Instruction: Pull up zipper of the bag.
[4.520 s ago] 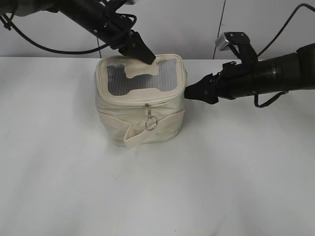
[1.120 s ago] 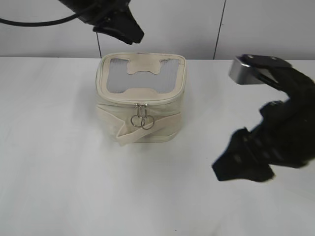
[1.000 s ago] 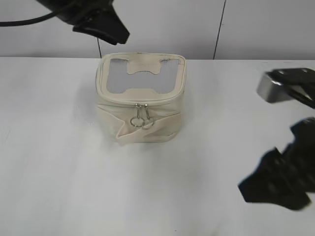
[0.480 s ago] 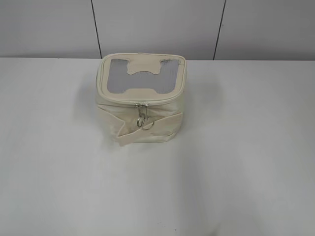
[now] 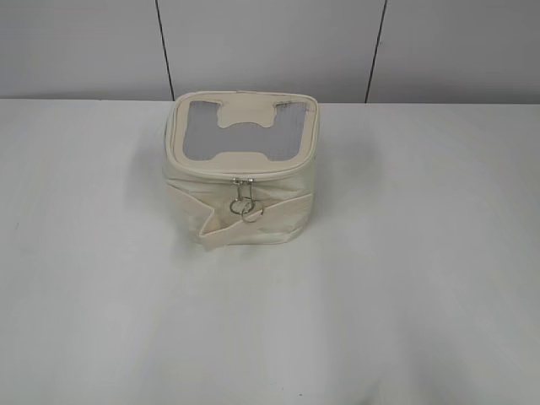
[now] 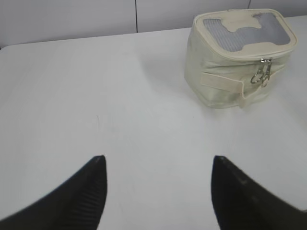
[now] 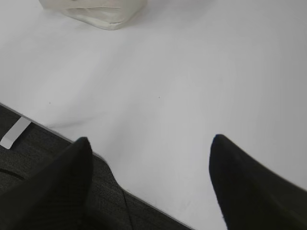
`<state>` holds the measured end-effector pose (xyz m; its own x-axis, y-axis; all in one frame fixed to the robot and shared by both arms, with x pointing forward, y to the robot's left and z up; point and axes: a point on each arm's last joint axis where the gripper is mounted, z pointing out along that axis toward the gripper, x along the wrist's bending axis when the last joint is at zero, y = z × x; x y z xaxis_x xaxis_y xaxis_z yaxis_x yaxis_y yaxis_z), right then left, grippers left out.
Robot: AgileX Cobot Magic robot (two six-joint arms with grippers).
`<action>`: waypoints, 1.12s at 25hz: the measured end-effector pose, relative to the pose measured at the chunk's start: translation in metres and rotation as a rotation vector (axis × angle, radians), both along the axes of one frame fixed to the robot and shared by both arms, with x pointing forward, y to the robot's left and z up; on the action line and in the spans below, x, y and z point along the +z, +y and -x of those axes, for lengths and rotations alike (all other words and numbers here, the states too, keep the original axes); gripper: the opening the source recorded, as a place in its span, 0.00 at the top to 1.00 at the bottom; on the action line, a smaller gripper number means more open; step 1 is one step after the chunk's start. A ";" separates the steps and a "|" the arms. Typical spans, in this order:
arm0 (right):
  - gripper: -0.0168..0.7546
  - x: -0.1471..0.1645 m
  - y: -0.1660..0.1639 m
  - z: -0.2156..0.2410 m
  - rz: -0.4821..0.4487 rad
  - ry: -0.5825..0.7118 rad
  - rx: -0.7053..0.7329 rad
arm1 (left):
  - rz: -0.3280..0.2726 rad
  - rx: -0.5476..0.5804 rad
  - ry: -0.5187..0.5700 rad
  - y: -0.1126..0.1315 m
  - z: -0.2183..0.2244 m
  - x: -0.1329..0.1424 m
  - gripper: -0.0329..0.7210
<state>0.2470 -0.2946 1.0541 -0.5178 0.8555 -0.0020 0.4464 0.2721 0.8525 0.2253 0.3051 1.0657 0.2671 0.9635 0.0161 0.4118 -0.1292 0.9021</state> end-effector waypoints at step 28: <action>0.26 -0.001 -0.007 0.012 -0.082 -0.059 -0.229 | 0.013 0.119 -0.018 -0.002 -0.004 -0.003 0.35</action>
